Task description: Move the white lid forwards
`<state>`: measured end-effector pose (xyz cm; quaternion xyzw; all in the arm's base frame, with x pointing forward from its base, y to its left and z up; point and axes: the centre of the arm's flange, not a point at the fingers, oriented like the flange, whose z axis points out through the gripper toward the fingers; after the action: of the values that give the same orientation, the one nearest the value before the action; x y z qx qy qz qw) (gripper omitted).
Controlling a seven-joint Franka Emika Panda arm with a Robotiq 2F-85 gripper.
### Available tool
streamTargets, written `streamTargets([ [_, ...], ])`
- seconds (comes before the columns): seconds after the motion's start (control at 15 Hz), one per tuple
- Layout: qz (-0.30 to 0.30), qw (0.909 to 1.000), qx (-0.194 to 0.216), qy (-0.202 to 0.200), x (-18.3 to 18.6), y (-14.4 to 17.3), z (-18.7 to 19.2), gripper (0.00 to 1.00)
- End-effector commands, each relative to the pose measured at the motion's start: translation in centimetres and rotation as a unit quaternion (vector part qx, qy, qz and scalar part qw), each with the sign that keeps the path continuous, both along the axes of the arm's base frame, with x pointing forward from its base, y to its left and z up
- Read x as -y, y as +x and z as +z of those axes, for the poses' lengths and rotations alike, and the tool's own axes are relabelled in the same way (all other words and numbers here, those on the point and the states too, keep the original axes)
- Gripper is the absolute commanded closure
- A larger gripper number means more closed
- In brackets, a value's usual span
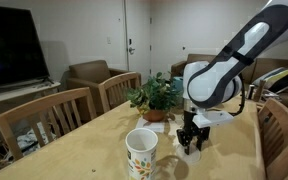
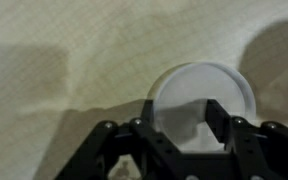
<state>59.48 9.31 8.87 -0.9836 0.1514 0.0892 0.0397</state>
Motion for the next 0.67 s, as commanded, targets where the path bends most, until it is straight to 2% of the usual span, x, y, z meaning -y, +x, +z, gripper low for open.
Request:
streamTargets([
  [0.0,-0.006,1.0000,-0.004,-0.006,-0.4,0.6,0.2,0.74],
  [0.2,-0.008,1.0000,-0.002,-0.003,-0.3,0.8,0.2,0.96],
  [0.27,-0.009,1.0000,-0.001,-0.003,-0.2,0.8,0.2,1.00],
  [0.6,-0.014,0.9998,0.011,-0.004,0.4,-0.7,2.2,1.00],
])
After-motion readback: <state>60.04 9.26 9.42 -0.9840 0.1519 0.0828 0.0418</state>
